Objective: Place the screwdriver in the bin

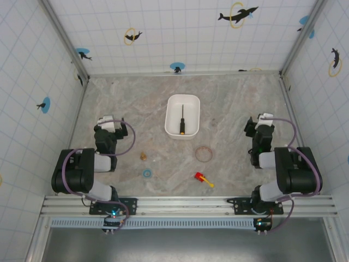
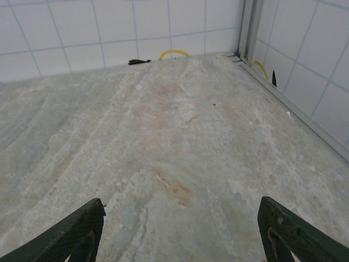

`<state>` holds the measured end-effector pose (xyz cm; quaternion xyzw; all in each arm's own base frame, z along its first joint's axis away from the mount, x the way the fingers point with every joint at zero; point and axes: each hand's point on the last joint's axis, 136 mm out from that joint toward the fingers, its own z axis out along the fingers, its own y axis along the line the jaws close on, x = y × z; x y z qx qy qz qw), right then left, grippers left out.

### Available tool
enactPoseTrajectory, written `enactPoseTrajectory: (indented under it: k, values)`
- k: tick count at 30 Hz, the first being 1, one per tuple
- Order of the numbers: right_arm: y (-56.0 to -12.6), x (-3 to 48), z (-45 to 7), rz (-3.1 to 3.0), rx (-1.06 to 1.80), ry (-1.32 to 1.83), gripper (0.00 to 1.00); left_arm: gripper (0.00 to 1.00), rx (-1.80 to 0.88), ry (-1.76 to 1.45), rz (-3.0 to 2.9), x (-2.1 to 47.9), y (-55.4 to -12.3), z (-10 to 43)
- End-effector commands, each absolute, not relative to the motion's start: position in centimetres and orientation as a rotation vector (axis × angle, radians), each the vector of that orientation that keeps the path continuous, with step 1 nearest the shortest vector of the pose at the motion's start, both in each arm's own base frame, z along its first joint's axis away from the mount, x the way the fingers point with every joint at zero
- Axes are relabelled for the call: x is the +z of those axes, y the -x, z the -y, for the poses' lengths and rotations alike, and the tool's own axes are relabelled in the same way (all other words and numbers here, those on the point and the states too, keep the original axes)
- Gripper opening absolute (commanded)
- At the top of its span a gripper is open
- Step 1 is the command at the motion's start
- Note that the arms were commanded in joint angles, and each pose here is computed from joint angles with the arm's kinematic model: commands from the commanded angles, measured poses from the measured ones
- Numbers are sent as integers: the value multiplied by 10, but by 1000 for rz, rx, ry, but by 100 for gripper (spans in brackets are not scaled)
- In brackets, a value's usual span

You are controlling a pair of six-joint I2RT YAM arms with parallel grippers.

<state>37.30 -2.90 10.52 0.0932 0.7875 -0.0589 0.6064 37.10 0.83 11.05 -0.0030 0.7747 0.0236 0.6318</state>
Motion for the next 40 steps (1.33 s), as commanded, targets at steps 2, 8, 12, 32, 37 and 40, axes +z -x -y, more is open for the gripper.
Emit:
enactPoseTrajectory:
  k: [2,8,12,32,37,40]
  values:
    - [-383,119,29,-1790,-123,-210,82,97,38,-3,-1725,124,-378,-6]
    - [-383,119,29,-1791,-124,-211,99,98,43,-5,-1727,123,-377,-6]
    - [-383,119,29,-1790,-124,-211,99,98,50,-10,-1729,123,-379,-5]
    - [-382,119,28,-1789,-140,-211,99,98,53,-10,-1732,122,-379,-5]
    - [-382,119,28,-1789,-139,-210,99,98,54,-8,-1733,122,-379,-5]
    - [-382,120,28,-1788,-140,-211,99,98,53,-9,-1734,122,-378,-5]
